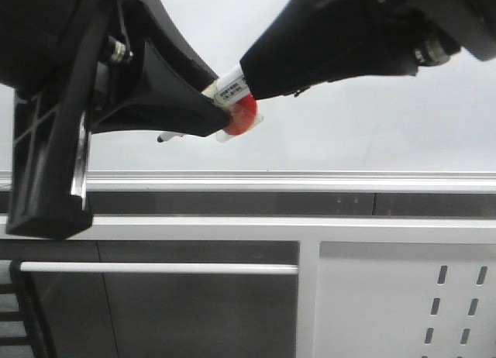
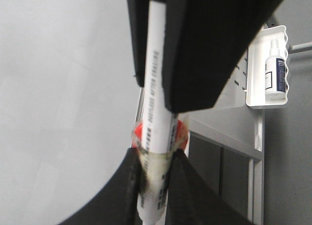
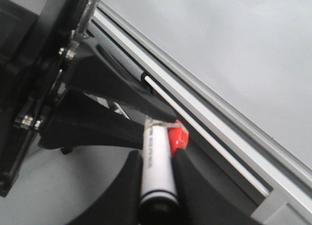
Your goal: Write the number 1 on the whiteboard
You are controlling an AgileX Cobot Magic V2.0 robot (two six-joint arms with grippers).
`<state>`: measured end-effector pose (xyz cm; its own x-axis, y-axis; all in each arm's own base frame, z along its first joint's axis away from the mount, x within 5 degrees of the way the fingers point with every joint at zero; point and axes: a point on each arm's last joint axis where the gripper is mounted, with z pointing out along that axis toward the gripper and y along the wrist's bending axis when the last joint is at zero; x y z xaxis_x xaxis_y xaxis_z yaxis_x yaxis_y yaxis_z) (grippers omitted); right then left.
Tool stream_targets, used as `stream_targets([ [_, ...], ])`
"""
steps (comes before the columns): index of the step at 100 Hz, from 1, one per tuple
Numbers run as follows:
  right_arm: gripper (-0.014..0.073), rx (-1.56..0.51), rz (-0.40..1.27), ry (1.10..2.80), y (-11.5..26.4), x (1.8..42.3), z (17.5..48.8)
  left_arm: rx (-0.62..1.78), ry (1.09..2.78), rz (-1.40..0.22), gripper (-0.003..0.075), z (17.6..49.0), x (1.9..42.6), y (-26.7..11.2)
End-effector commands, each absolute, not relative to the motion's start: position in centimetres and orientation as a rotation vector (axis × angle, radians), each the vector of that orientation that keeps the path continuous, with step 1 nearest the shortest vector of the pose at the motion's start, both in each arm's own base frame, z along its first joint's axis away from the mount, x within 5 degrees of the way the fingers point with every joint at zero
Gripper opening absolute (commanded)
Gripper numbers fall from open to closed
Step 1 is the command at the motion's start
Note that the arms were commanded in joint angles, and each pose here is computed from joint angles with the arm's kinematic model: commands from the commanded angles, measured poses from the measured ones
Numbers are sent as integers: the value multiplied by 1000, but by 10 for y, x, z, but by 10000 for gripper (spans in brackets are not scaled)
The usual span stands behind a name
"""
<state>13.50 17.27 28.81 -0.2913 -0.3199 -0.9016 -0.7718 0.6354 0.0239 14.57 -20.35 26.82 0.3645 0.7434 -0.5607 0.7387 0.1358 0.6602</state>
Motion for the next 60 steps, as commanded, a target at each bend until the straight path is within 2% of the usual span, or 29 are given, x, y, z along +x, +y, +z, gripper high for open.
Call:
stream_targets([
  [1, -79, -831, 638, 1722, 178, 136, 312, 1541, 1305, -38, -18, 286, 143, -207],
  [14, -79, -831, 638, 1722, 178, 136, 312, 1541, 1305, -38, -12, 286, 143, -207],
  [21, -79, -831, 638, 1722, 178, 136, 312, 1541, 1305, -38, 36, 286, 143, -207],
  [26, -79, -831, 638, 1722, 178, 136, 312, 1536, 1312, -44, 113, 286, 143, -207],
  [38, -79, -833, 637, 1721, 178, 136, 312, 1513, 1344, -74, 412, 286, 143, -207],
  [45, -79, -845, 627, 1714, 178, 136, 312, 1492, 1375, -96, 542, 286, 143, -207],
  [51, -79, -855, 618, 1707, 178, 137, 312, 1462, 1416, -115, 577, 287, 142, -205],
  [60, -78, -859, 614, 1707, 178, 137, 311, 1400, 1504, -145, 542, 289, 140, -199],
])
